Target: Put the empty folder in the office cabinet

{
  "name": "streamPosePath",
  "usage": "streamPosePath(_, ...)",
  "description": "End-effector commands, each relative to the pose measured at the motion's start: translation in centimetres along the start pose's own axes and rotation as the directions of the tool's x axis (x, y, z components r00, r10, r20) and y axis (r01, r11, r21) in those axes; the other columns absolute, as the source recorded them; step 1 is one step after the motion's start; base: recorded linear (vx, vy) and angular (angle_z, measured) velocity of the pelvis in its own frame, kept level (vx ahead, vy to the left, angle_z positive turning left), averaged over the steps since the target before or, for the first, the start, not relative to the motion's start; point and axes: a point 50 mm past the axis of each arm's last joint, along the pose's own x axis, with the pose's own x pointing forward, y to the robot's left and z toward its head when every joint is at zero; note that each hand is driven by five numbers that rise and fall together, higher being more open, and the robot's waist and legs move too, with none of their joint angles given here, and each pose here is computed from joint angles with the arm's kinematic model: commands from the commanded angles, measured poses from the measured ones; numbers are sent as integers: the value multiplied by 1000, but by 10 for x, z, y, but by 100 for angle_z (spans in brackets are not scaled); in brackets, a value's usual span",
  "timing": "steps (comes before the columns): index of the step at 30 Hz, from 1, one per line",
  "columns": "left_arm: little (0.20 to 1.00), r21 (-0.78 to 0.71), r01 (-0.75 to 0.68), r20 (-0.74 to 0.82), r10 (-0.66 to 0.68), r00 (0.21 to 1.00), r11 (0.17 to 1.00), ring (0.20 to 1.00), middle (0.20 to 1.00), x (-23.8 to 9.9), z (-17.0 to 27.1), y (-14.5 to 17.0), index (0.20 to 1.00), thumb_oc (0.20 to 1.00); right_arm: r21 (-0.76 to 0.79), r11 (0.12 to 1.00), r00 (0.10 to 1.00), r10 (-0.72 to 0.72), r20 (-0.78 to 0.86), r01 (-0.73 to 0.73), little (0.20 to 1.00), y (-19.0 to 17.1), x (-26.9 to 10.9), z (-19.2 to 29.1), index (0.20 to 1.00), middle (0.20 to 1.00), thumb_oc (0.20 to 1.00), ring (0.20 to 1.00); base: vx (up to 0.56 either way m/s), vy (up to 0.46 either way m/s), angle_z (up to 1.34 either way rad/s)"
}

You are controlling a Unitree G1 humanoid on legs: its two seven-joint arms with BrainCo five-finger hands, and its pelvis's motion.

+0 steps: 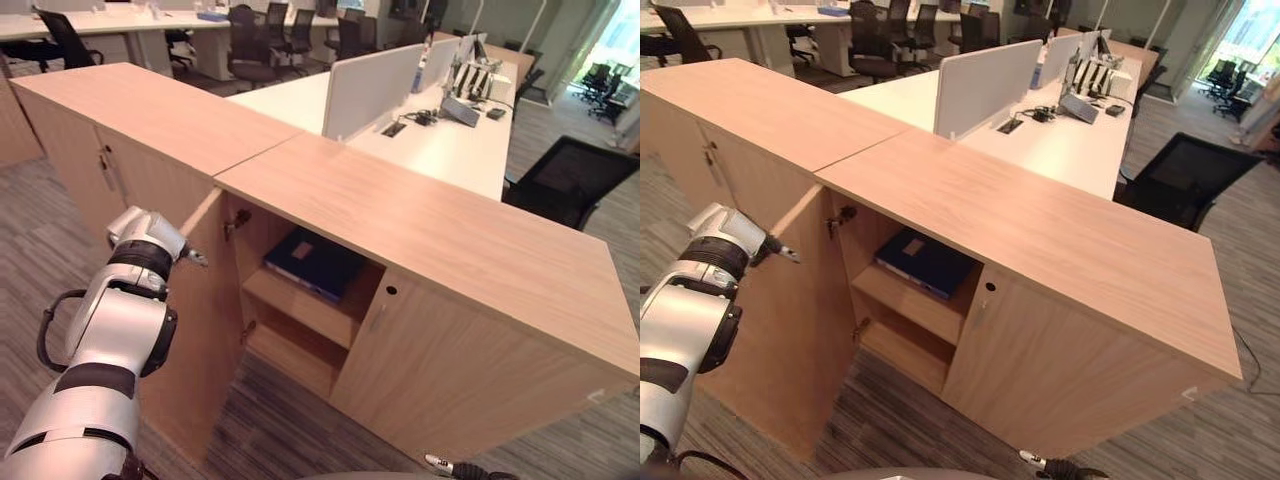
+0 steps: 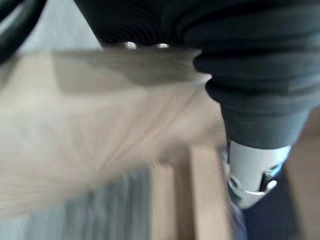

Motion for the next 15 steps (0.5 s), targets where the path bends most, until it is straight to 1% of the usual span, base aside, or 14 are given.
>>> streamPosePath(1,1000,102,742,166,-747,644,662,1000,1000,21,50,-172,1000,1000,38,999,999,-31,17,30,1000,-11,-2,19,1000,1000,1000,1000,38,-16,9)
streamPosePath(2,1000,108,772,180,-776,605,627,1000,1000,19,55,-184,1000,1000,33,999,999,-30,14,30,1000,-10,-2,21,1000,1000,1000,1000,53,-11,5)
streamPosePath(3,1000,150,841,177,-851,495,521,1000,1000,12,62,-221,1000,1000,23,999,1000,-24,11,24,1000,-5,0,26,1000,1000,1000,1000,0,0,0)
streamPosePath(6,1000,204,910,167,-928,332,362,1000,1000,-1,67,-271,1000,1000,13,1000,1000,-10,10,10,1000,1,3,33,1000,1000,1000,1000,13,1,0)
streamPosePath(7,1000,204,909,166,-928,333,363,1000,1000,-1,67,-272,1000,1000,13,1000,1000,-10,10,10,1000,1,3,33,1000,1000,1000,1000,-14,-11,3)
streamPosePath(8,1000,232,927,171,-951,258,293,1000,1000,-10,71,-290,1000,1000,15,1000,1000,-7,6,7,1000,3,4,35,1000,1000,1000,1000,3,-3,4)
streamPosePath(9,1000,276,940,196,-969,148,200,1000,1000,-27,79,-312,1000,1000,15,1000,1000,-5,0,5,1000,6,5,36,1000,1000,1000,1000,0,0,0)
streamPosePath(10,1000,307,940,199,-976,88,147,1000,1000,-38,83,-326,1000,1000,18,1000,1000,-3,-7,3,1000,8,7,35,1000,1000,1000,1000,0,1,-9)
streamPosePath(11,1000,306,940,199,-976,88,147,1000,1000,-38,83,-326,1000,1000,19,1000,1000,-3,-7,3,1000,8,7,35,1000,1000,1000,1000,-21,-12,-13)
streamPosePath(12,1000,333,941,223,-975,-14,63,1000,1000,-55,88,-345,1000,1000,31,1000,1000,-3,-19,3,1000,10,8,33,1000,1000,1000,1000,-24,-12,-15)
streamPosePath(14,1000,340,940,247,-962,-115,-25,1000,1000,-72,90,-365,1000,1000,46,999,999,-3,-32,5,1000,12,10,29,1000,1000,1000,1000,-12,-5,-22)
streamPosePath(15,1000,337,941,254,-958,-134,-42,1000,1000,-75,91,-368,1000,1000,49,999,999,-3,-36,5,1000,12,11,28,1000,1000,1000,1000,9,1,-36)
